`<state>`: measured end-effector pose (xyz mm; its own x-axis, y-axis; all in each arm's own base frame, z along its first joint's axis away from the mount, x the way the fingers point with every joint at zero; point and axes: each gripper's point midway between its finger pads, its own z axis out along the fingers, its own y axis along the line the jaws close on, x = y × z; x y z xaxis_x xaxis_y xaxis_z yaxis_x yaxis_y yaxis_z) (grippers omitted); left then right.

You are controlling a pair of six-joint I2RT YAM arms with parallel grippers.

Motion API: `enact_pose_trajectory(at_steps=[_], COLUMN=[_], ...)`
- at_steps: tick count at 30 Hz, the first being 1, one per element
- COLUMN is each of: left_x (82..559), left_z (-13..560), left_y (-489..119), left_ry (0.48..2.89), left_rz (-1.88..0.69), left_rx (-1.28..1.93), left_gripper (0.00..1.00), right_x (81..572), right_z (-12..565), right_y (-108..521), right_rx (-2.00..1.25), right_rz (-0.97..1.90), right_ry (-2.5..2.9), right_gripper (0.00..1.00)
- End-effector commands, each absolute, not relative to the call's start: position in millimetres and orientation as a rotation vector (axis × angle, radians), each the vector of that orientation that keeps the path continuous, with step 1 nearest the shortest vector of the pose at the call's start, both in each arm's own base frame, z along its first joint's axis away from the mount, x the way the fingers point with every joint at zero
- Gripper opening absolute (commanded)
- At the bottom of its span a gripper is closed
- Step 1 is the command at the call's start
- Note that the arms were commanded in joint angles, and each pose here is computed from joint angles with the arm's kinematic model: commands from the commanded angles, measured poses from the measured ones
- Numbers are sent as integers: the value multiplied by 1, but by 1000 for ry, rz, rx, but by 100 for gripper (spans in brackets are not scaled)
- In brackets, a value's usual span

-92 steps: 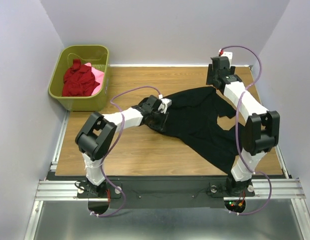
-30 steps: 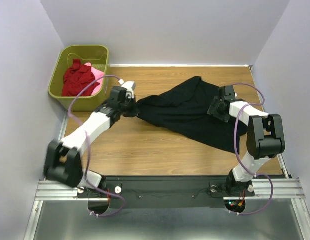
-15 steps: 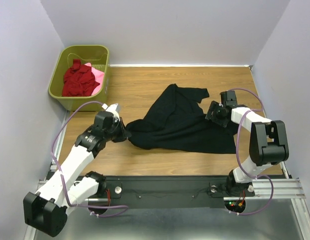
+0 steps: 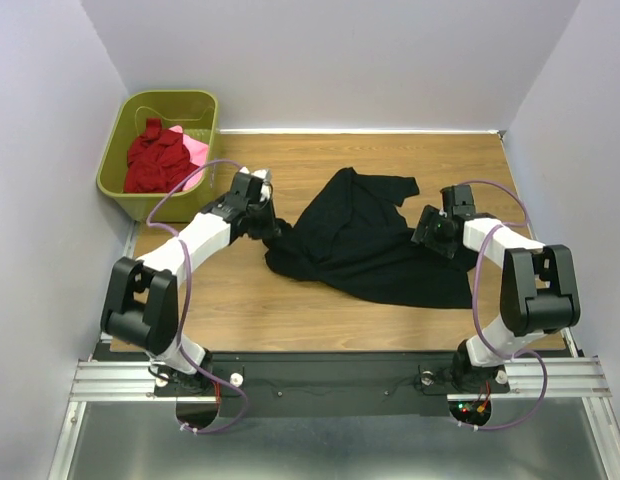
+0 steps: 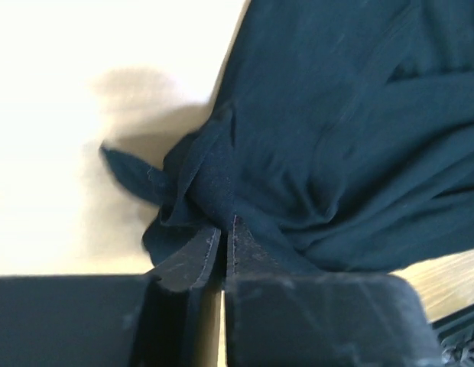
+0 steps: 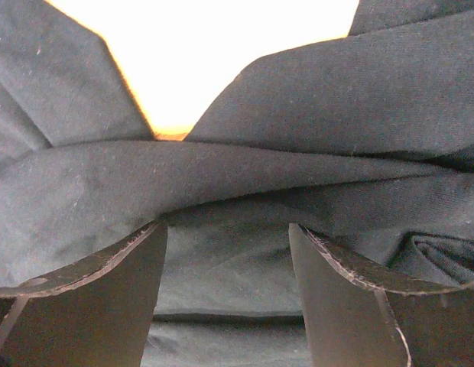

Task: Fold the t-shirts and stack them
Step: Flatten the tshirt out

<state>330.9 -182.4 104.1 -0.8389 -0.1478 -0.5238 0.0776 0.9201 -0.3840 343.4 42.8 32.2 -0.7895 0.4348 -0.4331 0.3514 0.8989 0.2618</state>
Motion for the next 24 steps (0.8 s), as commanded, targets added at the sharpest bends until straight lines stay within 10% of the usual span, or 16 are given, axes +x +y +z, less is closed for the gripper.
enact_pose_trajectory(at_steps=[1,10,16,24], left_x=[365,350,341,341], left_z=[144,129,169,184], left_y=[-213,-300,-321,-267], left_ry=[2392,2451,2296,2221], left_rz=[-606,-770,-882,-758], left_rx=[53,215,225,131], left_gripper=[19,33,74,76], right_x=[356,372,366,365], right_z=[26,28,29,47], right_y=[24,25,31,47], right_rx=[611,575,545,484], right_rz=[111,115,161,292], right_ry=[2556,2554,2561,2538], right_gripper=[71,72,72,72])
